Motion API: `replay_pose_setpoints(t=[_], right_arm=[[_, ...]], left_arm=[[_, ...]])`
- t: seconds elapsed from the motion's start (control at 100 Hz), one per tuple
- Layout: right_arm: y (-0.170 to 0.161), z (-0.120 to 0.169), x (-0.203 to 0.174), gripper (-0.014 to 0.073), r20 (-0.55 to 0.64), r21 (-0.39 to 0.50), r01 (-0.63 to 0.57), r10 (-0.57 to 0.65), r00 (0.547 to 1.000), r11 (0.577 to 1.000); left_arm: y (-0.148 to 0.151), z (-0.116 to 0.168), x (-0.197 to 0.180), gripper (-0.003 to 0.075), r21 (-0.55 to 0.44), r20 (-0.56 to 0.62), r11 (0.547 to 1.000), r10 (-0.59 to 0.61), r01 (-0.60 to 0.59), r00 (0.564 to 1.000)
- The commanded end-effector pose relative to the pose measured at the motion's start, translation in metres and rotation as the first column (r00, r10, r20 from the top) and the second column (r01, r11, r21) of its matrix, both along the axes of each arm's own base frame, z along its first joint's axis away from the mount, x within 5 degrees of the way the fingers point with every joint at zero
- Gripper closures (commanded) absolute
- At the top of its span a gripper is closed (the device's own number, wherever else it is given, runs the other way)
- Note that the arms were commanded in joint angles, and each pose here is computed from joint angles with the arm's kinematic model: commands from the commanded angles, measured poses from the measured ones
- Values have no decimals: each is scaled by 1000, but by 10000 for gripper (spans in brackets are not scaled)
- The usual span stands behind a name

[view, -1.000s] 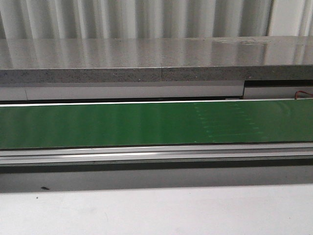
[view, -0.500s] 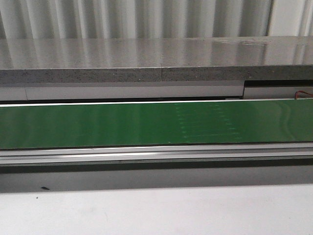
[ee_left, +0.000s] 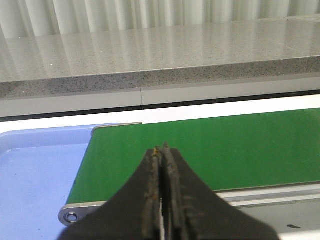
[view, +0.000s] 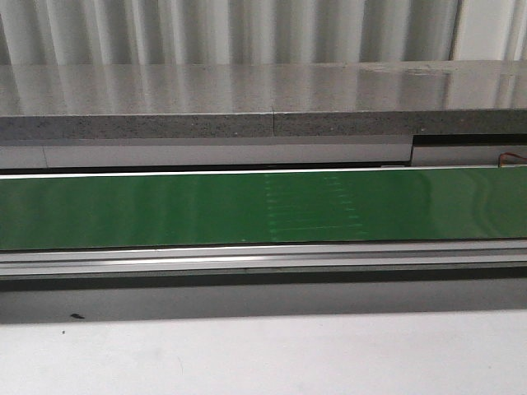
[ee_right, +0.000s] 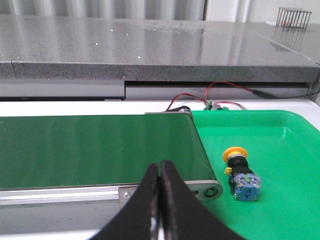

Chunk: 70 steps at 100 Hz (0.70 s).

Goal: Move button from right to left
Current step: 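Lower the right gripper over the yellow push button in the green tray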

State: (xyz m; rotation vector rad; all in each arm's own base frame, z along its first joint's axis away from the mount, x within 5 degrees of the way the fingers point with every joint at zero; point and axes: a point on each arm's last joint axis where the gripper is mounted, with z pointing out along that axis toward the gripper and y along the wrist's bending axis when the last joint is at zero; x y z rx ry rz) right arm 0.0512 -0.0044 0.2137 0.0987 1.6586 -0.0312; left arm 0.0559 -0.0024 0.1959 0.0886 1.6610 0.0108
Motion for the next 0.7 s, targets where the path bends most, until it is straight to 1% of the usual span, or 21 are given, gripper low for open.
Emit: replay_pose_setpoints(t=[0.0, 0.11, 0.25, 0.37, 0.42, 0.47, 0.52, 0.58, 0.69], right_arm=[[0, 30, -3, 662, 17, -16, 8, -7, 1000, 1000], [-1, 48, -2, 662, -110, -6, 12, -13, 994, 1000], [-2, 74, 9, 662, -267, 5, 18, -16, 963, 1000], [-4, 94, 25, 662, -393, 14, 23, -16, 919, 1000], [-5, 101, 35, 662, -450, 17, 26, -15, 893, 1000], [-6, 108, 45, 662, -487, 20, 27, -14, 873, 999], [-6, 115, 57, 662, -505, 21, 28, -14, 863, 999], [-7, 118, 69, 662, -535, 23, 29, -12, 845, 999], [-9, 117, 89, 662, -612, 29, 32, -8, 791, 999]], left_arm=[[0, -4, 0, 741, -20, 70, 1000, -1, 2, 998], [0, -4, 0, 741, -20, 70, 1000, -1, 2, 998], [0, -4, 0, 741, -20, 70, 1000, -1, 2, 998], [0, -4, 0, 741, -20, 70, 1000, -1, 2, 998], [0, -4, 0, 741, -20, 70, 1000, -1, 2, 998], [0, -4, 0, 741, -20, 70, 1000, -1, 2, 998], [0, -4, 0, 741, -20, 70, 1000, -1, 2, 998], [0, -4, 0, 741, -20, 70, 1000, -1, 2, 998], [0, -4, 0, 741, -20, 70, 1000, -1, 2, 998]])
